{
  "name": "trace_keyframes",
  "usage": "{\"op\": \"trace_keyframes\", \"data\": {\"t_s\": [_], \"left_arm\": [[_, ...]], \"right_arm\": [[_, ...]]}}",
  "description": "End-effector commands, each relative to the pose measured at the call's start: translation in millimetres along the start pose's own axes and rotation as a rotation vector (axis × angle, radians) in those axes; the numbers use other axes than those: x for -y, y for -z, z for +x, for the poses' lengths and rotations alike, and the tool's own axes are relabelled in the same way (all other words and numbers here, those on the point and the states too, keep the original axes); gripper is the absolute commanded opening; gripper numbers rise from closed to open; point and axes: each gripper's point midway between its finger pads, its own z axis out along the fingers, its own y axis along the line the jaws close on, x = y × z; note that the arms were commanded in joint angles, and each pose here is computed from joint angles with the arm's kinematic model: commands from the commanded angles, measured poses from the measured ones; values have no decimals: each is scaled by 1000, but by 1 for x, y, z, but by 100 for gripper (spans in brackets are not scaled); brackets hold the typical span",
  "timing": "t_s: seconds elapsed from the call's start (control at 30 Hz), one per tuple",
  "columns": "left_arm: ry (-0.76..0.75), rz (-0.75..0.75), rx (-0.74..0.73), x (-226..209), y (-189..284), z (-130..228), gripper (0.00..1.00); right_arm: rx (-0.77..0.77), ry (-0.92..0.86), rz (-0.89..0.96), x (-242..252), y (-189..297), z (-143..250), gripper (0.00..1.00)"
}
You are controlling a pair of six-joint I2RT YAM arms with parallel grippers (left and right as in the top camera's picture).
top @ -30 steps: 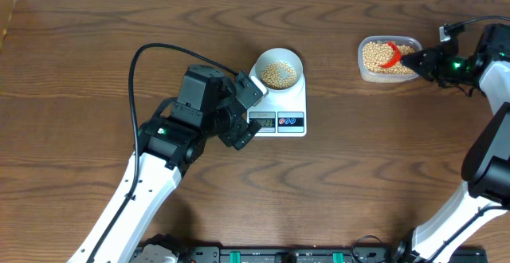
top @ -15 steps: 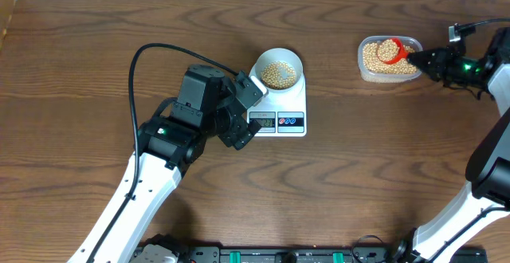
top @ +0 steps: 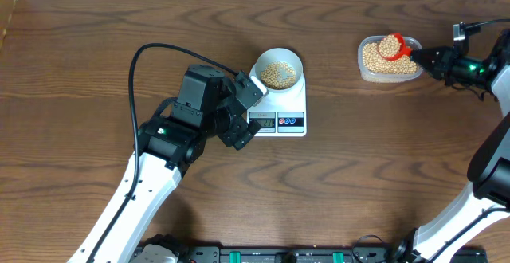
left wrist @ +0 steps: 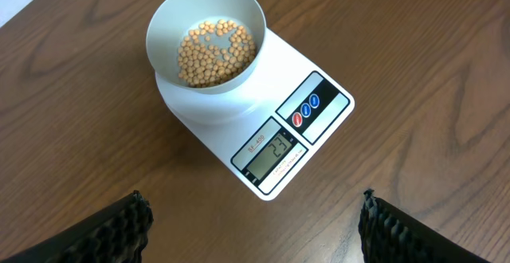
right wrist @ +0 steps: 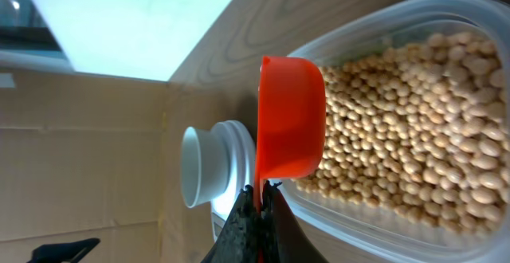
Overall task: Scoop item into bowl and weigh 50g on scale
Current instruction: 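Scoop soybeans and lift the filled scoop out of the tub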
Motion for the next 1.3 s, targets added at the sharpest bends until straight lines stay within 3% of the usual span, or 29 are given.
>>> {"op": "trace_keyframes", "data": {"t_s": [0.0,1.27], "left_arm": [[-9,8,9,1,1,-2,86],[-9,8,9,1,1,-2,86]], "right_arm": [[-1,-5,-88,-10,4,1,1],[7,24,-250,-37,13,-7,1]]}}
